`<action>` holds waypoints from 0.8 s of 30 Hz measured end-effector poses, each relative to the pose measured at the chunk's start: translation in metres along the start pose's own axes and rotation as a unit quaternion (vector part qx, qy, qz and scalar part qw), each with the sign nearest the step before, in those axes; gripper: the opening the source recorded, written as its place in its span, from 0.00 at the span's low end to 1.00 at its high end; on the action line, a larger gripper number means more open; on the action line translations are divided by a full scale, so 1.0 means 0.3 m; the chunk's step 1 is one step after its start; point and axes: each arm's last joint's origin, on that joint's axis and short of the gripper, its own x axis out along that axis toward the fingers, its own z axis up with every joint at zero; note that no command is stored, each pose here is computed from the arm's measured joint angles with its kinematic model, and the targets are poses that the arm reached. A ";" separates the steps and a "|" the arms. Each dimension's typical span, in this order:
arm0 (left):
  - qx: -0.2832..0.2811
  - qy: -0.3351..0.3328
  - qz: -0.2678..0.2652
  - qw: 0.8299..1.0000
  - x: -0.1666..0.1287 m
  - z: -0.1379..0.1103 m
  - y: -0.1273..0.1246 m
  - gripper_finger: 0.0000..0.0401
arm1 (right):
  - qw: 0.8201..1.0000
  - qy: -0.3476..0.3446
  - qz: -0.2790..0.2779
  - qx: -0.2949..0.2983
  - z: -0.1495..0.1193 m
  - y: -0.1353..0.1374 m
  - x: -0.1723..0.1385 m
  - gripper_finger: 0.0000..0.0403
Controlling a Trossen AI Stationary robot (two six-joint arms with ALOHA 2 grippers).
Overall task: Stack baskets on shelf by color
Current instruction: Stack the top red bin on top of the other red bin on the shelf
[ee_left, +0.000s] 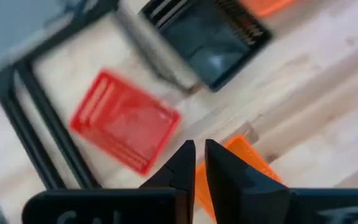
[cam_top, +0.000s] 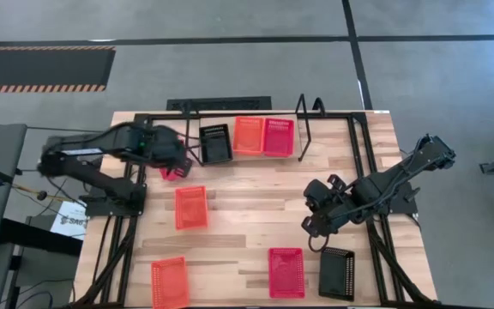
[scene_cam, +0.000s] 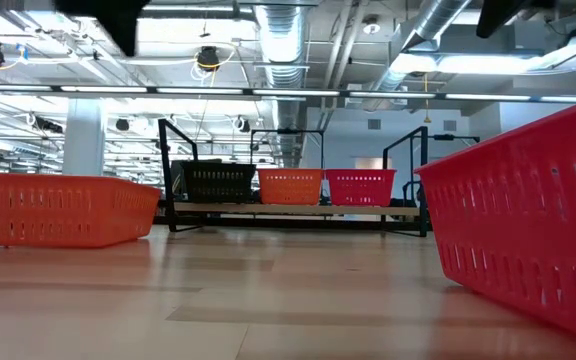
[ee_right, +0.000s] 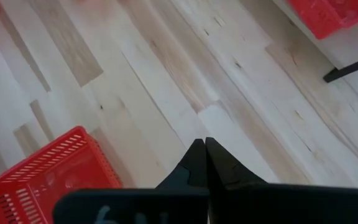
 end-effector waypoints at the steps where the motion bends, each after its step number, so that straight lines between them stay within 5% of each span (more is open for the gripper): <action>1: -0.031 0.004 0.004 1.000 0.012 -0.021 0.023 0.07 | 1.000 -0.001 0.001 0.001 0.000 0.001 0.000 0.00; 7: -0.135 0.031 0.048 0.989 0.118 -0.125 0.102 0.15 | 1.000 -0.014 0.010 -0.005 0.007 0.009 0.000 0.00; 13: -0.167 0.047 0.093 0.980 0.239 -0.197 0.122 0.26 | 0.999 -0.030 0.018 -0.013 0.014 0.017 0.000 0.00; 24: -0.366 0.033 0.161 0.916 0.427 -0.277 0.160 0.44 | 0.999 -0.039 0.019 -0.018 0.017 0.020 -0.001 0.00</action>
